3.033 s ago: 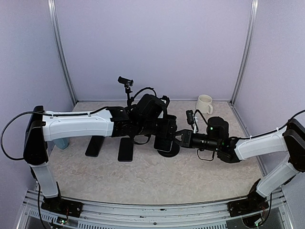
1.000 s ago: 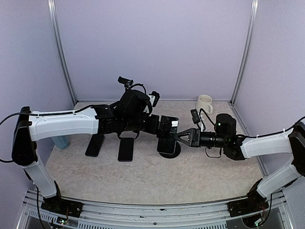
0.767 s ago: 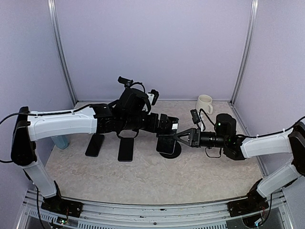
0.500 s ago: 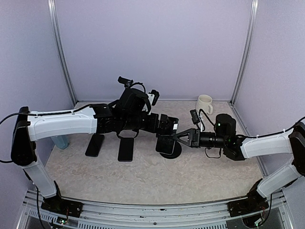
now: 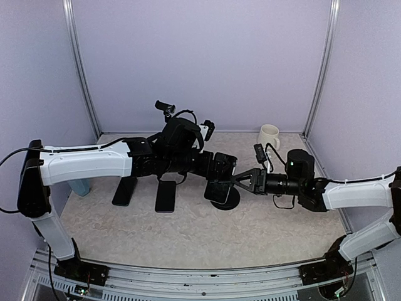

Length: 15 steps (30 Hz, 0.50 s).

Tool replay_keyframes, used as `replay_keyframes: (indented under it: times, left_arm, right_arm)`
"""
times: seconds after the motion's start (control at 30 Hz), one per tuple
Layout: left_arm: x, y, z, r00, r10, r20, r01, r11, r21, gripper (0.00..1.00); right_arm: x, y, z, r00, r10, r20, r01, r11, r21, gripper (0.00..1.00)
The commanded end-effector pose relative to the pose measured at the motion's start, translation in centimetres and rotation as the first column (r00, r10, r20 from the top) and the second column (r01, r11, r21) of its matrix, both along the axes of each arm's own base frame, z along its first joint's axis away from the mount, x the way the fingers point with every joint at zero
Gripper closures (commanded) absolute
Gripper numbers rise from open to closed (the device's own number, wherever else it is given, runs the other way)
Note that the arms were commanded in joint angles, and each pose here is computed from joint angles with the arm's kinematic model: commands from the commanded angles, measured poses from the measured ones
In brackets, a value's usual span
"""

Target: Remove the phone from the phone stand

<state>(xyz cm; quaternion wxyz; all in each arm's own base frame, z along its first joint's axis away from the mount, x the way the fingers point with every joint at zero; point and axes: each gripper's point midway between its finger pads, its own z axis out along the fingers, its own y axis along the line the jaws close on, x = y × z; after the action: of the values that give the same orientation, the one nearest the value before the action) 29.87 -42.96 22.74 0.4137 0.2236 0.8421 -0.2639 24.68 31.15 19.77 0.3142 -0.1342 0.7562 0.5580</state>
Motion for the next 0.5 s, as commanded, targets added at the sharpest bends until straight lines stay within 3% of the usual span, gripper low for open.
replay_keyframes:
  times: [0.0, 0.47]
  left_arm:
    - [-0.3, -1.0, 1.1, 1.000, -0.018, 0.020, 0.019, 1.000, -0.009, 0.01]
    - [-0.6, -1.2, 1.2, 0.999, -0.019, 0.025, 0.019, 1.000, -0.003, 0.01]
  right_arm:
    - [-0.1, -0.8, -0.7, 0.999, -0.036, -0.012, 0.035, 0.999, -0.023, 0.50]
    - [-0.5, 0.5, 0.1, 0.999, 0.046, -0.022, -0.044, 0.997, 0.067, 0.56]
